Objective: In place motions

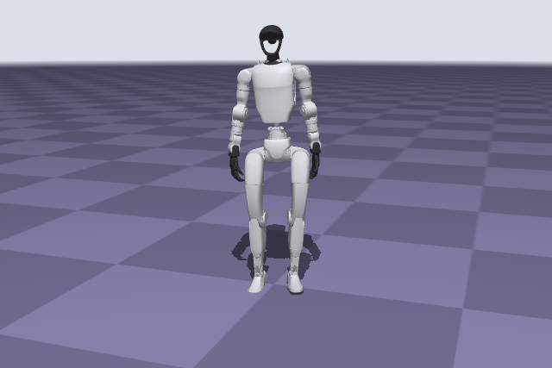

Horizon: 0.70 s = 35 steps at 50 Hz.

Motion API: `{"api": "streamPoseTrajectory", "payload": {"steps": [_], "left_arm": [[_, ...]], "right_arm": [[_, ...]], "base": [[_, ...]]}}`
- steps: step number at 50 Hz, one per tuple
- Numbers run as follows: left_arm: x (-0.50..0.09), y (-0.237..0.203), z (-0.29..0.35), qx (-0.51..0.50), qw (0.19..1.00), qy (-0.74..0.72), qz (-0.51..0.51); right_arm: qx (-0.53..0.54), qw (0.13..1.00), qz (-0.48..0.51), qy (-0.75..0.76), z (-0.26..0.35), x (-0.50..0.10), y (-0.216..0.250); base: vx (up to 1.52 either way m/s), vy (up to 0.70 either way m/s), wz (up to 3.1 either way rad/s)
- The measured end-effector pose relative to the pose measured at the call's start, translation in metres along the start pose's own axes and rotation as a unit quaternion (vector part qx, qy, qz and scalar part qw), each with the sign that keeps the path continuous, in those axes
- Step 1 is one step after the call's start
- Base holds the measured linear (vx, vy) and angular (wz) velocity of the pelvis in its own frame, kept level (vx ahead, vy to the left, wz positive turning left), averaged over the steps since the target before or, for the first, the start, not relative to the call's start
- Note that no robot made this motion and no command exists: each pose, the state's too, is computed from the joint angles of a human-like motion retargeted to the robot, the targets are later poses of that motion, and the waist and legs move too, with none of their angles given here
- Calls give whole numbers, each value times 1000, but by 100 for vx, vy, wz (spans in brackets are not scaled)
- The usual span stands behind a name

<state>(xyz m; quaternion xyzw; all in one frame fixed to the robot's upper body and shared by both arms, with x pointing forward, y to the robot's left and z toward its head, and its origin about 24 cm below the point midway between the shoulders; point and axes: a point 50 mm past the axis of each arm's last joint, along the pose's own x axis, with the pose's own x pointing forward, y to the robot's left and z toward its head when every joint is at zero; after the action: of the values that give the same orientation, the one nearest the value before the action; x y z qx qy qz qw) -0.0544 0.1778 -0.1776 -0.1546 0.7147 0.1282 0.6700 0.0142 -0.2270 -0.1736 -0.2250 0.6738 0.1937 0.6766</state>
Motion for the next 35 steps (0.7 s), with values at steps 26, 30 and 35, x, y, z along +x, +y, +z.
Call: {"api": "streamPoseTrajectory", "payload": {"steps": [26,30,35], "left_arm": [[-1,0,-19,14,999,41,-4],[-1,1,-15,16,999,33,-3],[0,0,-9,16,1000,25,-4]], "right_arm": [[19,998,-9,53,-10,-1,2],[7,1000,-12,18,9,0,-4],[-1,1000,-16,-5,20,0,-10]], "base": [[-3,-4,3],[-3,-3,4],[-5,-6,13]]}}
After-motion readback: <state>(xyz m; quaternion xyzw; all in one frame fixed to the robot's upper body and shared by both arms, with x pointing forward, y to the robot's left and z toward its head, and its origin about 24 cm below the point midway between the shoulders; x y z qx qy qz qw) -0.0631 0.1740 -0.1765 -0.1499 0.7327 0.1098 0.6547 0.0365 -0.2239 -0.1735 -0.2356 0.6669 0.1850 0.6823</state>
